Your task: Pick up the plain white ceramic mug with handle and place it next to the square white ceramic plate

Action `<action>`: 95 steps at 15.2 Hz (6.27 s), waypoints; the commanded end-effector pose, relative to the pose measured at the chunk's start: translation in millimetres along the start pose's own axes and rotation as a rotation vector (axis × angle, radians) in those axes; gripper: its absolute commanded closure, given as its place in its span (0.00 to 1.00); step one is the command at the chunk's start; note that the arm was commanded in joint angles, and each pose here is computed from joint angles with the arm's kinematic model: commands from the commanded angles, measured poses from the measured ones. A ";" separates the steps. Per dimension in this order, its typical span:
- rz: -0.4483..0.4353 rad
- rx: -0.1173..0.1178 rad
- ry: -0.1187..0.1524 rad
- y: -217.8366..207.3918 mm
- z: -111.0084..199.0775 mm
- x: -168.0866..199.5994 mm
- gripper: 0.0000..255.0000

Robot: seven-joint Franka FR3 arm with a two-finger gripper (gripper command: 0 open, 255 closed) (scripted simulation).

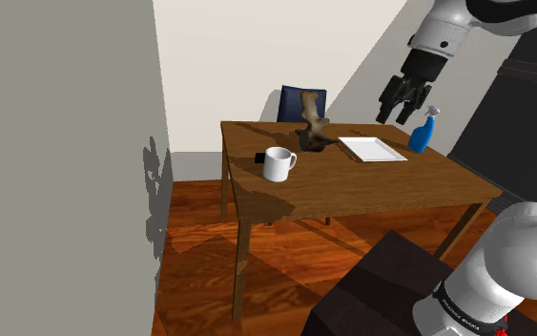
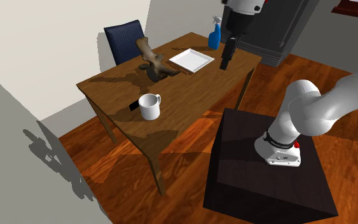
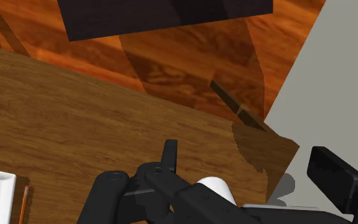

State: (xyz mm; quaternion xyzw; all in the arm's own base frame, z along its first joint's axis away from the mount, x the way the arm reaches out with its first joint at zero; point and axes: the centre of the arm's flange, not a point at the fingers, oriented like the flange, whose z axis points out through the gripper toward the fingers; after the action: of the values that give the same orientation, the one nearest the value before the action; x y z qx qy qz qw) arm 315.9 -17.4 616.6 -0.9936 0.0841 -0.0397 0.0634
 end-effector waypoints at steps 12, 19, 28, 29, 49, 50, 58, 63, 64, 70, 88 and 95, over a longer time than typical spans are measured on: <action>-0.050 -0.047 -0.020 -40.6 91.4 110.9 0.00; -0.081 -0.076 -0.033 -66.9 151.6 179.5 0.00; -0.122 -0.115 -0.049 -101.3 231.6 265.3 0.00; -0.126 -0.119 -0.051 -105.1 240.6 274.6 0.00; -0.139 -0.131 -0.056 -110.9 306.5 299.6 1.00; -0.139 -0.131 -0.056 -110.9 306.5 299.6 1.00; -0.139 -0.131 -0.056 -110.9 306.5 299.6 1.00; -0.139 -0.131 -0.056 -114.4 280.4 301.3 1.00; -0.139 -0.131 -0.056 -115.1 275.2 301.8 1.00; -0.139 -0.131 -0.056 -119.3 243.9 303.9 1.00; -0.139 -0.131 -0.056 -131.9 149.9 310.4 1.00; -0.139 -0.131 -0.056 -83.8 127.7 296.5 1.00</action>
State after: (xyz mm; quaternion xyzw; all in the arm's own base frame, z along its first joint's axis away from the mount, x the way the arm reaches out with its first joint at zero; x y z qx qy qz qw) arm 637.2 39.9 522.6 -0.9998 0.0159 -0.0102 -0.0025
